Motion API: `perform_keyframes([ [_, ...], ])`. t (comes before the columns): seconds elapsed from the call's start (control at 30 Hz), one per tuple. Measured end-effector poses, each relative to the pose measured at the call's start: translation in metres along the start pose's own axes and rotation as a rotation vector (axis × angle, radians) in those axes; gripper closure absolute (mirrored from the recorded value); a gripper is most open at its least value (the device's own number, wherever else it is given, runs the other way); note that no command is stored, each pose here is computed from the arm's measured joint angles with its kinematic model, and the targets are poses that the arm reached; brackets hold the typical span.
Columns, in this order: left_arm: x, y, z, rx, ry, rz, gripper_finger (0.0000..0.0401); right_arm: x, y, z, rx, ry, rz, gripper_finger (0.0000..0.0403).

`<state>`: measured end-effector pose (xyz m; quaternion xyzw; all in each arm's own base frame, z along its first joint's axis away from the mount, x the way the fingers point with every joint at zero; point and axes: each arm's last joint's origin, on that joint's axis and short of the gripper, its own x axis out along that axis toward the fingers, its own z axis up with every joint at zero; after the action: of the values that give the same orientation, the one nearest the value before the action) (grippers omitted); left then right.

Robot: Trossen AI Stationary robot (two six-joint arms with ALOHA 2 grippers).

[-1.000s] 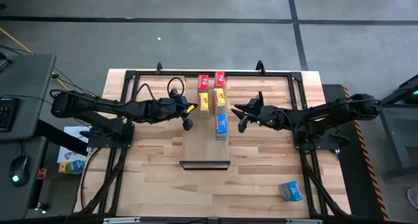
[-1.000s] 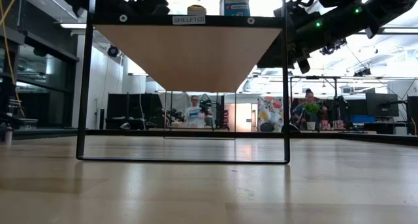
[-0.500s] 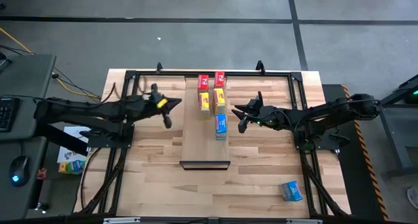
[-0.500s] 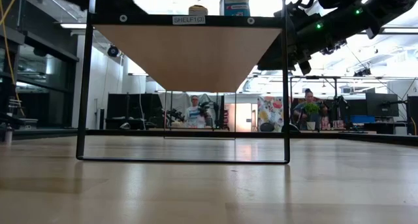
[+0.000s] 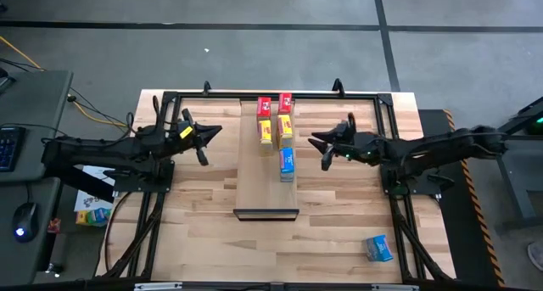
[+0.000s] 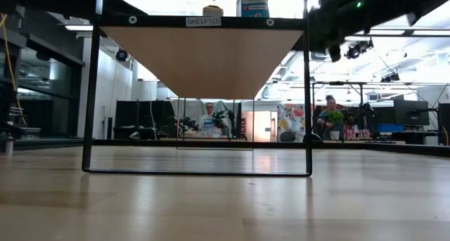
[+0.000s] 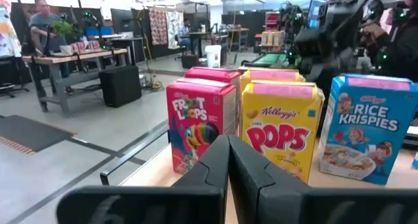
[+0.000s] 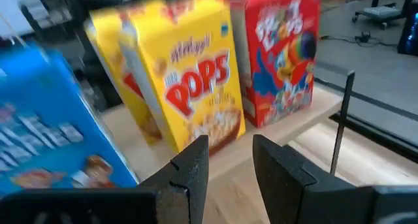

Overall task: Stack cereal on shelf
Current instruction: Put the blue cereal box on the shelf aligned with the other blue cereal box

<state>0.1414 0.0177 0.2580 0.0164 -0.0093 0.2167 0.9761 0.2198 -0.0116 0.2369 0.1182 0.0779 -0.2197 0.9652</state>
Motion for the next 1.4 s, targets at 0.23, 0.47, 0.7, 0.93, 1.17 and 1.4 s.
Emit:
perform_keyframes([
  [0.23,0.0,0.001,-0.001,0.071,0.011,0.024,0.0401,-0.024,0.021,0.041,0.034,0.233,0.003,0.029],
  [0.47,0.0,0.002,-0.001,0.082,0.013,0.065,0.0401,-0.048,0.056,0.072,-0.013,0.691,-0.26,0.029],
  [0.7,0.0,0.002,-0.001,0.075,0.016,0.065,0.0401,-0.062,0.09,0.061,0.083,1.129,-0.472,0.0239],
  [0.93,0.0,0.002,-0.004,0.078,0.046,0.063,0.0401,-0.072,0.123,0.034,0.222,1.408,-0.521,0.0143],
  [1.17,0.0,0.002,-0.006,0.067,0.06,0.063,0.0401,-0.104,0.149,0.014,0.33,1.458,-0.676,0.0107],
  [1.4,0.0,0.002,-0.007,0.031,0.069,0.062,0.0401,-0.142,0.17,-0.004,0.435,1.447,-0.798,0.0107],
])
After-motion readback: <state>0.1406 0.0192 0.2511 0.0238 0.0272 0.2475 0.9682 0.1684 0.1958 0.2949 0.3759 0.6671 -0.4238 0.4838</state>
